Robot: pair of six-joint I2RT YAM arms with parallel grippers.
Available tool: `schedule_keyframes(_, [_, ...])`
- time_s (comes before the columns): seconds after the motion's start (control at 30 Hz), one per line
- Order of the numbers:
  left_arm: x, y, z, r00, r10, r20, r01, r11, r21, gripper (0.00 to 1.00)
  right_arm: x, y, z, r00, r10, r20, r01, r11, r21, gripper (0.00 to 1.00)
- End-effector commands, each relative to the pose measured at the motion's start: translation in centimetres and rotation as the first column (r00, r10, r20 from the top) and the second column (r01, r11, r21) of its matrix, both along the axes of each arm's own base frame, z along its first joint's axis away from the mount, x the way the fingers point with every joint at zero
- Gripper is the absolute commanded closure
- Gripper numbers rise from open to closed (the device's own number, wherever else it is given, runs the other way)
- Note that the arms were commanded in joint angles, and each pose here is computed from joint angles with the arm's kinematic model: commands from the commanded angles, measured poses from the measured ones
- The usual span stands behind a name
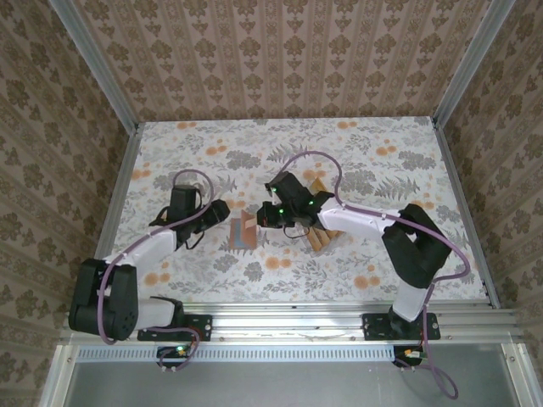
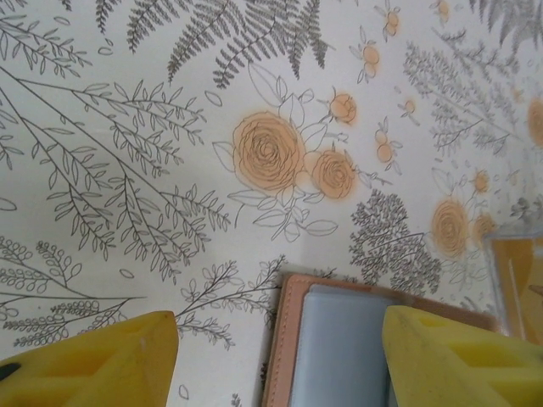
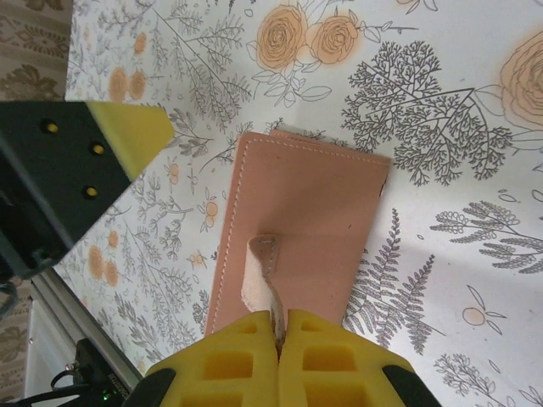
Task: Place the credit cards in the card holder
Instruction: Place the card holder at the center of the table.
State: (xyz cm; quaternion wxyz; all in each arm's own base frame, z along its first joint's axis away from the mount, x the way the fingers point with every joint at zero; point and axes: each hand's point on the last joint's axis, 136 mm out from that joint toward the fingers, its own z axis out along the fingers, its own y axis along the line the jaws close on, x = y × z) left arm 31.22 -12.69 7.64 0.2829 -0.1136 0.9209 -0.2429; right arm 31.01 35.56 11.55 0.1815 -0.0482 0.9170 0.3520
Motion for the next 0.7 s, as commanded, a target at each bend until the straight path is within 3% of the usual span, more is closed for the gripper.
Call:
schedule_keyframes(0.0, [-1.2, 0.1, -0.6, 0.999, -0.043, -0.02, 0.044, 0.996, 0.078, 0.35, -0.1, -0.6, 1.5, 1.0, 0.003, 0.031, -0.005, 0.999, 0.046, 1.0])
schedule_keyframes(0.37, [-1.6, -1.8, -2.1, 0.988, -0.137, -0.068, 0.149, 0.961, 0.233, 0.37, 0.1, -3.8, -0.8, 0.999, -0.047, 0.008, 0.047, 0.999, -0.017, 1.0])
schedule_keyframes(0.67, [-1.4, -3.0, -2.9, 0.981, -0.168, -0.095, 0.185, 0.957, 0.222, 0.35, -0.2, -5.9, -3.1, 0.997, -0.079, -0.018, 0.078, 0.995, -0.065, 1.0])
